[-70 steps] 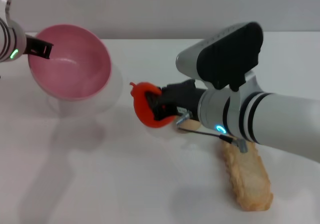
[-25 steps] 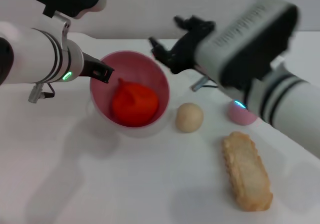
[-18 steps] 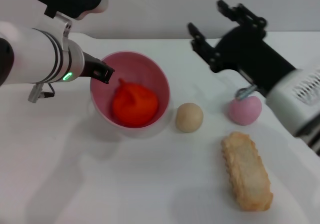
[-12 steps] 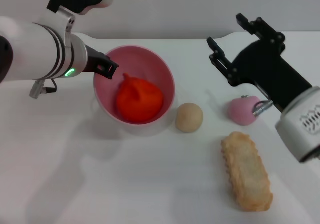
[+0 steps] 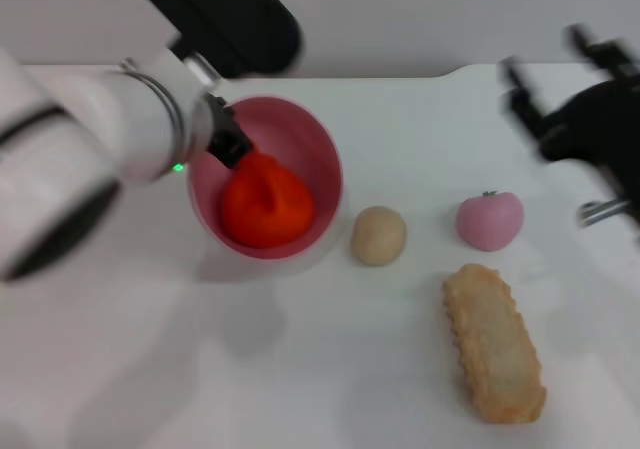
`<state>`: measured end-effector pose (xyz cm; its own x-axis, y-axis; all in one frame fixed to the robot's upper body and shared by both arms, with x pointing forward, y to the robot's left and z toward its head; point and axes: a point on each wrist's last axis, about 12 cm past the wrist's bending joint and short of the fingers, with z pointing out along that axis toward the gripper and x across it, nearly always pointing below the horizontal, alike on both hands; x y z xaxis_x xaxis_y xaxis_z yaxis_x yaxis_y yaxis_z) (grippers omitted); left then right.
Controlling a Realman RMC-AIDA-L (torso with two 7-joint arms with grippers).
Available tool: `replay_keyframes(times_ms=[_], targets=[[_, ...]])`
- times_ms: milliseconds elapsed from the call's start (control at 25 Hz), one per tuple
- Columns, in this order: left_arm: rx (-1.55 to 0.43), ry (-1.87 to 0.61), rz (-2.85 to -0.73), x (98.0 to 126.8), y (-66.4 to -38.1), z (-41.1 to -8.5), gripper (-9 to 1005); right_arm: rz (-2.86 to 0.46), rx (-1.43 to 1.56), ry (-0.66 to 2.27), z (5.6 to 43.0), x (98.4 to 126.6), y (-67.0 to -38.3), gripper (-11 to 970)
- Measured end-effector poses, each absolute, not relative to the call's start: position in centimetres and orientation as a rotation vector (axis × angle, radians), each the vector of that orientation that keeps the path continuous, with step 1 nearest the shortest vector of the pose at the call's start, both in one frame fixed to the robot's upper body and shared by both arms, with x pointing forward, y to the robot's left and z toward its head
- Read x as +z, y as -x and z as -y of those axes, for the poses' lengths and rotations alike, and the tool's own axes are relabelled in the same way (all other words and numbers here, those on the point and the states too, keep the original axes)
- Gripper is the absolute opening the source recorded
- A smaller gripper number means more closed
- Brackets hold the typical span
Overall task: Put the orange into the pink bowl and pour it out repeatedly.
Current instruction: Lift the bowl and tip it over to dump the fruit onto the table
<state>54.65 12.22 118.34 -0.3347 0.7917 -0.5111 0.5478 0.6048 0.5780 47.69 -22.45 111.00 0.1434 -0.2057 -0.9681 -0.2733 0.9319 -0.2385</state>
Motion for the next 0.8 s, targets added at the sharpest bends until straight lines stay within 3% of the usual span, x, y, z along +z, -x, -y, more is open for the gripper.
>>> replay_keyframes(times_ms=[360, 800], targets=[[0.628, -1.333, -1.715, 117.1, -51.5, -8.4, 40, -1.472, -0.042, 0.209, 27.5, 110.5, -47.2, 633], [0.962, -1.562, -1.280, 114.6, -47.7, -6.6, 40, -1.512, -0.041, 0.181, 28.0, 109.4, -47.1, 634]])
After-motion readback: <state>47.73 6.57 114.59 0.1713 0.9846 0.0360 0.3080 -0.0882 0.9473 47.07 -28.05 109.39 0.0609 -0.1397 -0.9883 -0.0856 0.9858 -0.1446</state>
